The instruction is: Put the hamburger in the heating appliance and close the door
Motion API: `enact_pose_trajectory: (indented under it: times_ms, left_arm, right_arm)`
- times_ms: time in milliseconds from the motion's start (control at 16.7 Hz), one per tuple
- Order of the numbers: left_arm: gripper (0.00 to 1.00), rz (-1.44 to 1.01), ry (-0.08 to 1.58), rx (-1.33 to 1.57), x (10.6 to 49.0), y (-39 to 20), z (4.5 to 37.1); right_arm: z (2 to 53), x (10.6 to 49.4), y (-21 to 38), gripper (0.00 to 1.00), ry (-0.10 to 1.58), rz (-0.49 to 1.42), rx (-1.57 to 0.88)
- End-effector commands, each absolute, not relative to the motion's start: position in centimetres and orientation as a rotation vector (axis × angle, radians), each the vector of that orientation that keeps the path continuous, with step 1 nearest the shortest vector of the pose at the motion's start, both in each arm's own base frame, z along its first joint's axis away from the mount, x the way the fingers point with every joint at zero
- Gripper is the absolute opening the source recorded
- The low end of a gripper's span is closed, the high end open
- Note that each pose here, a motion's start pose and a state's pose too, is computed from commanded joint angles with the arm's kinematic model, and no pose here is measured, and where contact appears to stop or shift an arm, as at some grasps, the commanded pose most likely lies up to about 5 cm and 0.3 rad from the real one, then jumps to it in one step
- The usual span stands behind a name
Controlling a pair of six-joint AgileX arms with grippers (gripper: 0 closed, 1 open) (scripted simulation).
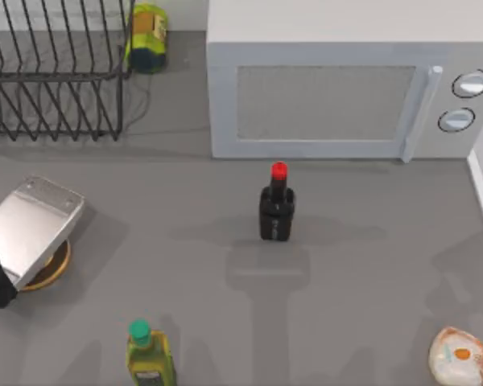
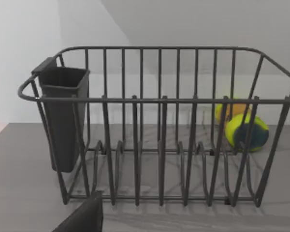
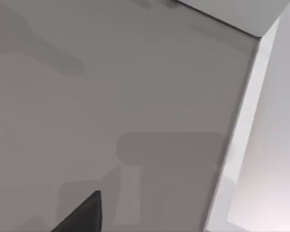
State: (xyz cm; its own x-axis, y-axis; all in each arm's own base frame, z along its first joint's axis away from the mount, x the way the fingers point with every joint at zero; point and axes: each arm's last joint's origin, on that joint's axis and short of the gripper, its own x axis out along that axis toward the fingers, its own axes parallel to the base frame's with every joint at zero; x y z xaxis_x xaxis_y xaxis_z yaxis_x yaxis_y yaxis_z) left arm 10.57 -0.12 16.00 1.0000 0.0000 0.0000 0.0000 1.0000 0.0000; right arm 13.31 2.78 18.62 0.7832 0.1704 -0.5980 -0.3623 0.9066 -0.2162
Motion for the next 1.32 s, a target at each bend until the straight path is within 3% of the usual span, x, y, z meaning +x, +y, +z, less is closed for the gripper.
enact_pose_trajectory:
  times_ms: [300, 600, 1320]
  left_arm:
    - [1.0, 0.0, 0.0, 0.0, 10.6, -0.1, 16.0]
    - [1.0, 0.0, 0.0, 0.0, 10.6, -0.1, 16.0]
    - [1.0, 0.0, 0.0, 0.0, 10.6, -0.1, 16.0]
  right_arm:
    - [18.1, 16.5, 6.1, 1.0, 1.063, 0.582, -0.605]
    - [17.5, 18.8, 9.3, 1.0, 1.315, 0.811, -0.817]
    - [15.6, 19.7, 10.5, 1.0, 1.386, 0.885, -0.887]
